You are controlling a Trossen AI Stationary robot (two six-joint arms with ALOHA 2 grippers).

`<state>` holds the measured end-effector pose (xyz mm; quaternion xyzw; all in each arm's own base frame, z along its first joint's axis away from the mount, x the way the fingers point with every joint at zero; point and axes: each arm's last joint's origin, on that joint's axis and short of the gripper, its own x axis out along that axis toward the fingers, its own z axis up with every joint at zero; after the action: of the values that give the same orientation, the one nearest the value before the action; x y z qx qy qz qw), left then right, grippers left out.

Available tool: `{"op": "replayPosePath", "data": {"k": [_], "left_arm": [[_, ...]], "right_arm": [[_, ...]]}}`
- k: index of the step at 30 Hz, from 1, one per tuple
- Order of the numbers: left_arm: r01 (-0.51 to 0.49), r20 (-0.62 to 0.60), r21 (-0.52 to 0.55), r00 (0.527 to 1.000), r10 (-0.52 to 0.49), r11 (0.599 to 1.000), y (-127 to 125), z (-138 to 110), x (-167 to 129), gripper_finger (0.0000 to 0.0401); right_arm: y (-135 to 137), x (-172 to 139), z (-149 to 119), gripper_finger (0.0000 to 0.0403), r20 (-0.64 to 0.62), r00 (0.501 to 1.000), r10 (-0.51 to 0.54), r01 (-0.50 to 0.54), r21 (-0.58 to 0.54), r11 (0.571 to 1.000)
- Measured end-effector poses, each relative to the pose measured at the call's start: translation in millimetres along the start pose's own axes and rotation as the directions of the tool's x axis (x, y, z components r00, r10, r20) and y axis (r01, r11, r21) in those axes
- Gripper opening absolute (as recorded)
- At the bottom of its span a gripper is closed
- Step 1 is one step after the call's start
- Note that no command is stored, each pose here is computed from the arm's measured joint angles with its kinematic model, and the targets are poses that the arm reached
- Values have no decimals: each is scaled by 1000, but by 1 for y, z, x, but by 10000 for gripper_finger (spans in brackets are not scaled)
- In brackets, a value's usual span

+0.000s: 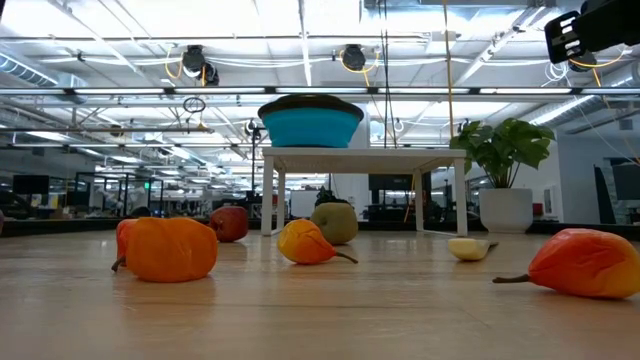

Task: Pick & Place Fruit
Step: Put the green kiwi into the blue strainer bowl on the shelf

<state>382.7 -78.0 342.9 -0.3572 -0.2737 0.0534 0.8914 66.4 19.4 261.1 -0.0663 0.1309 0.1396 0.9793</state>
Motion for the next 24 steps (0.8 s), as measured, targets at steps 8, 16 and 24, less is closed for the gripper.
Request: {"op": "replayPosePath", "data": {"k": [8,16,24], "left_arm": [[-263,-134,85,953,273,961,35,30,10,218],[-407,-151,223,883,444,886,55,77,7,218],[-519,-208,353,768,606,779,81,115,13,218]], "right_arm": [[0,0,0,0,-1,1000,0,0,0,1000],[0,0,0,0,-1,1000,-3,3,0,1000],[0,0,1,0,11,1000,-5,5,-1,1000]]}}
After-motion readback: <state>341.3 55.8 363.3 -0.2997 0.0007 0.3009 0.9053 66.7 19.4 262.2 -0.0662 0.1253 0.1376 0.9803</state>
